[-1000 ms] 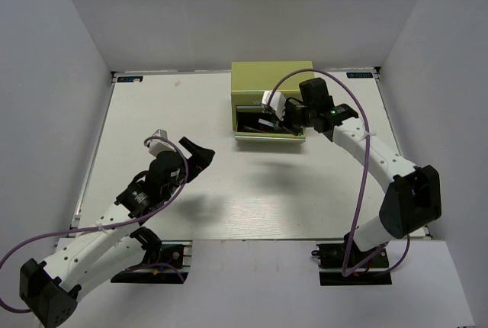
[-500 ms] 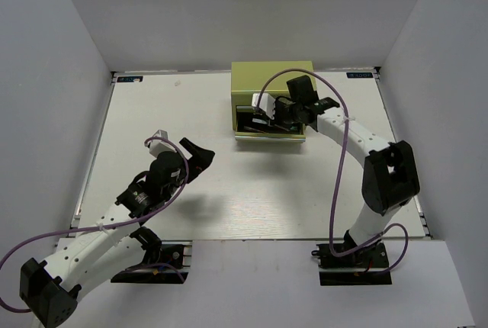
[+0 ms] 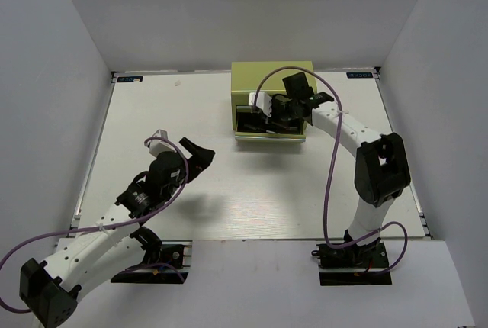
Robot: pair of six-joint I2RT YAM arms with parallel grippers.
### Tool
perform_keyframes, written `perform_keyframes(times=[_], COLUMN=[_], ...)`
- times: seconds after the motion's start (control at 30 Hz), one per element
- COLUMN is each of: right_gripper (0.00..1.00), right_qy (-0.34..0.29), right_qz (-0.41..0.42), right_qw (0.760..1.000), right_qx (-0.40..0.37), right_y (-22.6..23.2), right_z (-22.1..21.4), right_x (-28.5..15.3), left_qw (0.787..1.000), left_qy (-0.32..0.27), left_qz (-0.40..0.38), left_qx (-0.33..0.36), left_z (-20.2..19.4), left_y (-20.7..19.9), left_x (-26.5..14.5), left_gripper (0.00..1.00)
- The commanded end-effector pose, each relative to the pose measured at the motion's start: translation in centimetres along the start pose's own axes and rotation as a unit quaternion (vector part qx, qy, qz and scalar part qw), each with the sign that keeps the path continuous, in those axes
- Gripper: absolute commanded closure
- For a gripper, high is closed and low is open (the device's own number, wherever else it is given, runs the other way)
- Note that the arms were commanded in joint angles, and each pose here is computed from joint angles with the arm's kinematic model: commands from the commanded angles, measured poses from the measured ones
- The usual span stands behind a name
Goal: Sort the stationery into containers
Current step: Place the pen in the drawer, then close the drawer at the center of the board.
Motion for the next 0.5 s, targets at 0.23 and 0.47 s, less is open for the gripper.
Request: perform_keyframes(times=[0.23,0.47], right_gripper=[1.0,1.0], right_qy=[-0.033,0.033], right_qz=[0.197,0.105], right_qw=[0.979,0.994], right_qx=[-0.031,-0.025], right_y=[7.1,5.0], right_z=[0.7,-2.1], right_x=[-0.9,2.7], left_qw=[1.0,1.0], left_qy=[0.003,0.005], left_qz=[-0.012,-0.008], left_qx=[0.012,0.013], left_z=[-0.1,-0.2], left_y=[-0.8,-0.6], left_x=[0.9,1.0], left_gripper=[0.01,0.01])
Point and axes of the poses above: each gripper's point midway between its finger pads, its own x axis out along the fingers, its own y axis along the line the jaws close on, z = x × y, the point moved 3 cm from there along -x, back along the fingers, and after that the axes turned 2 degrees about x, right-handed, at the moved point
